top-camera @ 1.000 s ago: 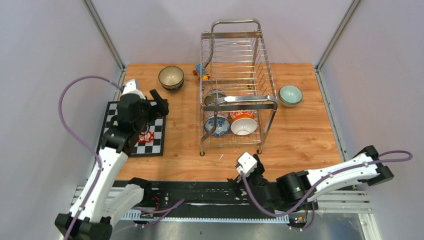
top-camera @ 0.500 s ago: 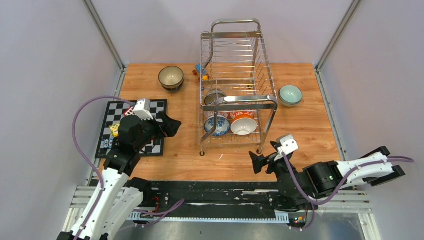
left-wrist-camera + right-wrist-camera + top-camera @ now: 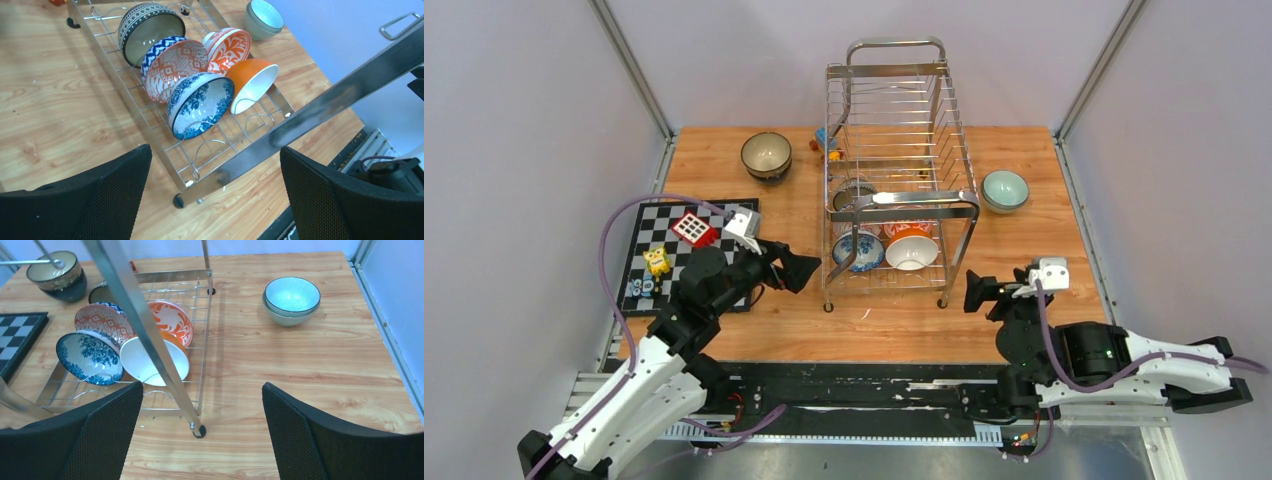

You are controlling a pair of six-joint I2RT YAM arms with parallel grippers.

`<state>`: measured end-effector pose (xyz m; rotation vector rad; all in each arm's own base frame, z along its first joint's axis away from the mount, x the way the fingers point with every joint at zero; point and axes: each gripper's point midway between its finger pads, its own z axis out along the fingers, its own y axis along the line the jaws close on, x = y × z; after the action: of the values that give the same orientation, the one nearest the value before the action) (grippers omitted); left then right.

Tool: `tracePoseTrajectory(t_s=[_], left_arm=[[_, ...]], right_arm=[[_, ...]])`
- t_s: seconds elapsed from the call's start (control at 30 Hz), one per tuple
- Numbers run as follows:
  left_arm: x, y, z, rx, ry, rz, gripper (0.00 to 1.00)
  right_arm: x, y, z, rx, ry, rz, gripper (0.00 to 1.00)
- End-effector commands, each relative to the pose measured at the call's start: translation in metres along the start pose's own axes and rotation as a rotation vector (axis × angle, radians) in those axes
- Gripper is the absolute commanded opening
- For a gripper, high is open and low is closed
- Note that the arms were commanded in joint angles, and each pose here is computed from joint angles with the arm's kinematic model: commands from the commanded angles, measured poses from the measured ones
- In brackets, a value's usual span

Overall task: Unload the bowls from the dish rack
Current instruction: Adjust the dish rack at the center of the board.

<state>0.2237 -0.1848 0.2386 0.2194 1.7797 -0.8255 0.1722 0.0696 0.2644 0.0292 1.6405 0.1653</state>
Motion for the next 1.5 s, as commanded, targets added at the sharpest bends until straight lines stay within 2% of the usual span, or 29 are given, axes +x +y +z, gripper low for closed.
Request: tracePoseTrajectory(t_s=[0.0, 0.2, 0.33, 0.67, 0.97, 1.47], left_arm=[[-0.017, -0.009, 0.006, 0.062, -0.147, 0.044, 1.0], [-0.012, -0.012, 0.007, 0.094, -0.146, 0.036, 0.99], [-0.008, -0.014, 0.006, 0.105, -0.137, 0.026, 0.99], [0.002, -0.016, 0.006, 0.113, -0.098, 0.026, 0.97], [0.014, -0.029, 0.018, 0.129, -0.044, 0.074, 0.94], [0.013, -0.043, 0.035, 0.125, -0.039, 0.16, 0.93]], right_arm=[[0.015, 0.012, 0.0, -0.031, 0.055, -0.12, 0.93], [0.015, 0.015, 0.007, 0.034, 0.051, -0.171, 0.94], [0.025, 0.04, 0.021, -0.061, 0.079, -0.125, 0.93], [0.046, 0.051, 0.048, -0.055, 0.128, -0.116, 0.9], [0.065, 0.005, 0.063, 0.092, 0.192, -0.019, 0.83], [0.056, -0.053, 0.081, 0.311, 0.232, 0.159, 0.83]])
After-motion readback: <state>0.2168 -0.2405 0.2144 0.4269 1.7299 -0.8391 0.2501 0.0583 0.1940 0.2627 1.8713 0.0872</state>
